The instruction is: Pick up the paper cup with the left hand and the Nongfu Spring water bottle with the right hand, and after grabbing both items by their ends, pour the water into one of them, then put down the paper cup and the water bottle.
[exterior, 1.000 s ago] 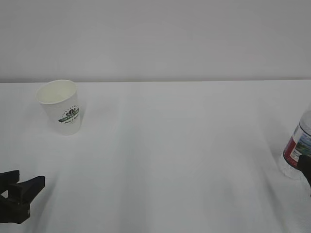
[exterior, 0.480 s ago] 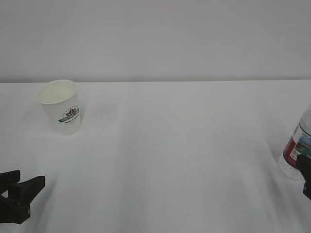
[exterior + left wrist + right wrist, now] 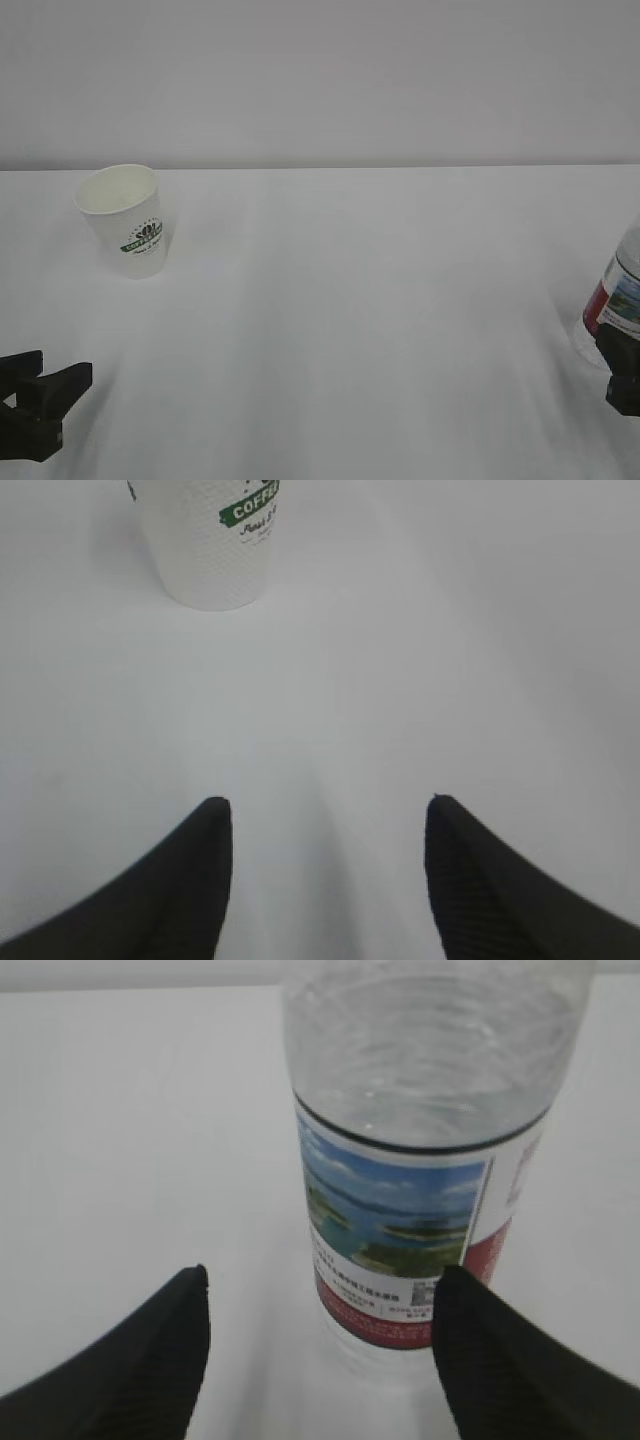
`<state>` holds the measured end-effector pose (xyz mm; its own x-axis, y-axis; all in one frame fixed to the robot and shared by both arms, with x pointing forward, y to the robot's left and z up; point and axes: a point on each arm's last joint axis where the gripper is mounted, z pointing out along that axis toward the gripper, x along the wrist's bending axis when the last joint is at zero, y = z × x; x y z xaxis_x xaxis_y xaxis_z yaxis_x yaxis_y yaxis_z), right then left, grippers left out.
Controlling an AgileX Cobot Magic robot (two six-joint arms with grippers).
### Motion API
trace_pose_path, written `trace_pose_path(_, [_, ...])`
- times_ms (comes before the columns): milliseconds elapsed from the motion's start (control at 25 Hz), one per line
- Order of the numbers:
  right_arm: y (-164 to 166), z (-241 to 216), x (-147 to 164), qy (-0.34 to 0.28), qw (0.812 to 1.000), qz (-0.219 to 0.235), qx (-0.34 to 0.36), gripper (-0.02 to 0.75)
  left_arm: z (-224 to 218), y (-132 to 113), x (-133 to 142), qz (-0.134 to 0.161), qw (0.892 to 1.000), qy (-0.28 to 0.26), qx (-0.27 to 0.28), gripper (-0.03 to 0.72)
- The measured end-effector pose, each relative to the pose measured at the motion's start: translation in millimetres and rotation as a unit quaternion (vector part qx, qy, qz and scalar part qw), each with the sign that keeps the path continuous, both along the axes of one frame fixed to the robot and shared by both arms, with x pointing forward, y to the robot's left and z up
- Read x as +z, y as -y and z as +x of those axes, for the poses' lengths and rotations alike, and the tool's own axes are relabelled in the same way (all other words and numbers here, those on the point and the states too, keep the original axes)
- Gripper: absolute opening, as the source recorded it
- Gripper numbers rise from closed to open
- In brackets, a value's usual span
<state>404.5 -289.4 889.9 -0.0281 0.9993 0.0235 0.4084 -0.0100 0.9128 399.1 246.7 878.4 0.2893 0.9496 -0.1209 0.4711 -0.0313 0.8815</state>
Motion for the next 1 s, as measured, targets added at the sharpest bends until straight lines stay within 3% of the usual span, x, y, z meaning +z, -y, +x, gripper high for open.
trace_pose_path(640, [3.0,0.2,-4.3,-0.01,1.0,-0.001,-0.018,0.522,0.0,0.0,0.0,0.0,1.0,0.0,0.0,0.444])
trace_pose_path(1000, [5.2,0.3,-4.3,-0.01,0.999,0.025,-0.043,0.531,0.0,0.0,0.0,0.0,1.0,0.0,0.0,0.444])
